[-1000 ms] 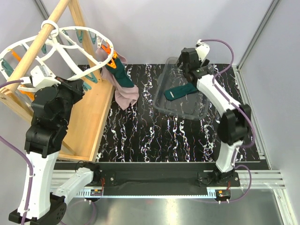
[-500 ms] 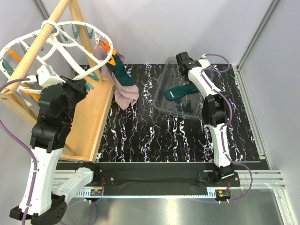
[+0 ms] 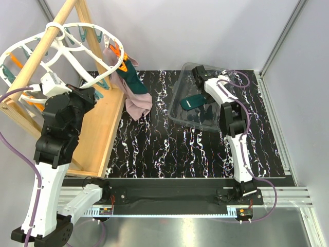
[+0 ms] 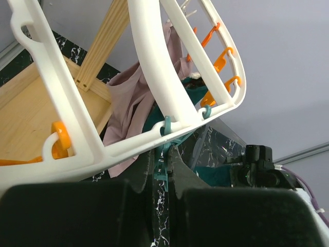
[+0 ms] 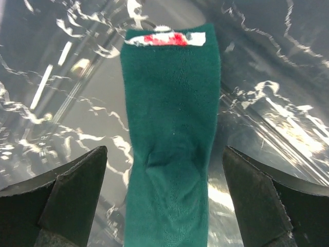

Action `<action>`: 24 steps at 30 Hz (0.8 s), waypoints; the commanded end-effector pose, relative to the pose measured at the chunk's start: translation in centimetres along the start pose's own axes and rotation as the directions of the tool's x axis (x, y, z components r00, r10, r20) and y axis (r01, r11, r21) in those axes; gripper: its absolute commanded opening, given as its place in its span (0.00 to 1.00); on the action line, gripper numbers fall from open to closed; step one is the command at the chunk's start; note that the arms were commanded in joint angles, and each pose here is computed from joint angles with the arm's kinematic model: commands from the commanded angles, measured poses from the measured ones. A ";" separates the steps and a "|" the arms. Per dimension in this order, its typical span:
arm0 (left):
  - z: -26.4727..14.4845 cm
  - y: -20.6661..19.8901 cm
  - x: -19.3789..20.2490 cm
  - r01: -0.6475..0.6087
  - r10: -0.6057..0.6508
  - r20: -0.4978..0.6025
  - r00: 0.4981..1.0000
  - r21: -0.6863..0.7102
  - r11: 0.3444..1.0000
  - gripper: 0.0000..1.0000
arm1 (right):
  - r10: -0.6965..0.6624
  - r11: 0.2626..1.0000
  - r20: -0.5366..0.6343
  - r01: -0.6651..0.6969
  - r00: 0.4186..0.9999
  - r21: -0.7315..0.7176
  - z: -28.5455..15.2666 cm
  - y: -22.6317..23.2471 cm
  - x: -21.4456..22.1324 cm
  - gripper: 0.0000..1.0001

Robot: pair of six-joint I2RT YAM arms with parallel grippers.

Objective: Clip the socks to the hanger
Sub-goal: Pick up the sock from the bin.

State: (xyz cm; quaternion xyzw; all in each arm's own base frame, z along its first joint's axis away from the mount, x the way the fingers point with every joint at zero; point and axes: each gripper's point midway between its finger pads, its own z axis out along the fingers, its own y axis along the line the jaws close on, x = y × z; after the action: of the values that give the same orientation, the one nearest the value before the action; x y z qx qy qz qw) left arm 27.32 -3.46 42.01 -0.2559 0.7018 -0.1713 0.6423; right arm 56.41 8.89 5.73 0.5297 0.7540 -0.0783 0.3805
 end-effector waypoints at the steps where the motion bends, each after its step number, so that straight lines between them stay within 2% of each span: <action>1: -0.3 -0.2 1.3 0.002 -0.001 -0.051 0.999 0.027 1.000 0.00 | 0.060 0.997 0.046 -0.057 0.997 -0.049 0.7 2.0 -0.9 0.99; 8: -0.1 -0.2 1.7 0.005 -0.003 -0.062 0.998 0.028 1.000 0.00 | -0.004 0.999 0.083 0.009 0.997 -0.052 2.2 2.3 -0.4 0.90; 12: 0.1 0.0 2.0 0.004 -0.003 -0.067 0.998 0.023 1.000 0.00 | -0.033 0.997 0.070 0.038 0.997 -0.061 2.6 2.7 0.3 0.80; 15: 0.0 0.0 2.1 0.008 -0.006 -0.067 0.998 0.025 1.000 0.00 | -0.060 0.995 0.059 0.064 0.996 -0.071 2.8 2.9 0.6 0.64; 16: 0.0 0.0 2.1 0.008 -0.006 -0.067 0.998 0.028 1.000 0.00 | -0.064 0.995 0.059 0.068 0.996 -0.076 2.8 3.0 0.6 0.50; 18: 0.0 0.0 2.1 0.006 -0.004 -0.067 0.998 0.026 1.000 0.00 | -0.093 0.992 0.055 0.098 0.994 -0.085 2.7 3.1 0.7 0.31; 19: 0.0 0.1 2.0 0.004 -0.003 -0.066 0.998 0.022 1.000 0.00 | -0.097 0.989 0.057 0.102 0.994 -0.106 2.6 3.6 0.6 0.19; 20: -0.1 0.2 2.0 0.003 -0.002 -0.064 0.998 0.021 1.000 0.00 | -0.106 0.986 0.054 0.112 0.993 -0.120 2.2 3.9 0.5 0.00; 24: -0.2 0.2 2.0 0.001 0.001 -0.066 0.998 0.022 1.000 0.00 | -0.175 0.968 0.072 0.184 0.982 -0.170 0.7 4.7 -0.9 0.00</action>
State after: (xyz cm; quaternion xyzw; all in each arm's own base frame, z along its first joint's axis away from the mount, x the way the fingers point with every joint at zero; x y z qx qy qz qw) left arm 27.47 -3.53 41.69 -0.2570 0.6995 -0.1751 0.6435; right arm 59.95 9.79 3.46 0.4522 0.7890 -0.0763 0.4089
